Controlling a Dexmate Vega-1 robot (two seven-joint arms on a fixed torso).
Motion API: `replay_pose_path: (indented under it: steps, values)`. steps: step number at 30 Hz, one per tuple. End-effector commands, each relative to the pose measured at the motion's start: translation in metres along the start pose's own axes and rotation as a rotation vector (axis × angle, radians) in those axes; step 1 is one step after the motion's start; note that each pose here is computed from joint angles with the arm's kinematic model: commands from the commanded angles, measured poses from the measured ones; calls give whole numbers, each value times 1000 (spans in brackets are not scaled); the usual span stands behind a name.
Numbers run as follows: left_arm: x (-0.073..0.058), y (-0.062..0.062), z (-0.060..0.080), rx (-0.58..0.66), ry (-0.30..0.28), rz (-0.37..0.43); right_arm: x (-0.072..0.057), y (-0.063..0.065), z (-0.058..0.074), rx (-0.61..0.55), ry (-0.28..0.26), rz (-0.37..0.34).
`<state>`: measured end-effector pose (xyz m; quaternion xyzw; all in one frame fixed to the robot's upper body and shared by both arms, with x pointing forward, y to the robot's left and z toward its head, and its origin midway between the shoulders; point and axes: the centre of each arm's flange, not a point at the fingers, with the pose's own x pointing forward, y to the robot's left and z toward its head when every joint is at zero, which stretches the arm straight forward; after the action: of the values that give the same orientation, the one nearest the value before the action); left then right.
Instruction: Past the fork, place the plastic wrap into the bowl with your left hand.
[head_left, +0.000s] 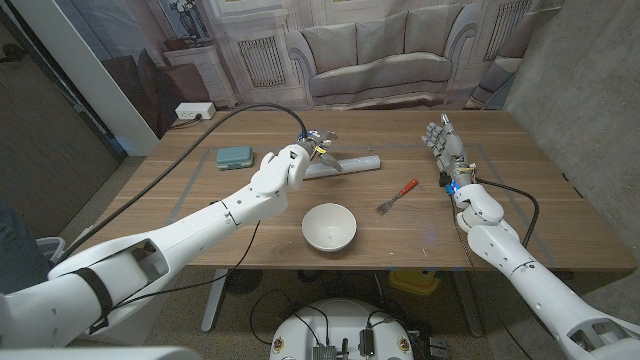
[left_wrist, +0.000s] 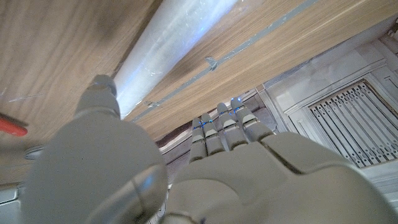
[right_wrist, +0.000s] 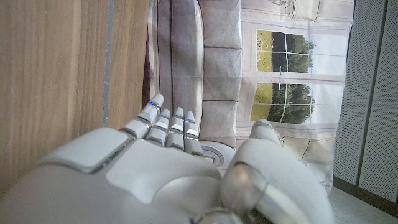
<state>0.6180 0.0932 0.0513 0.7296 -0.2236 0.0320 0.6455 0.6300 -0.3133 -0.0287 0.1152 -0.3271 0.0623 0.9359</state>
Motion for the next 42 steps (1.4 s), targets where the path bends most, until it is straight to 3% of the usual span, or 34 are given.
replay_pose_path:
  steps: [1, 20, 42]
  values:
    - [4, -10, 5, -26, 15, -33, 1, 1, -3, 5, 10, 2]
    - [12, -22, 6, -34, 5, 0, -7, 1, -11, 12, 24, -18]
    - [17, -33, 10, -36, 39, 20, -8, 4, -15, 18, 31, -22]
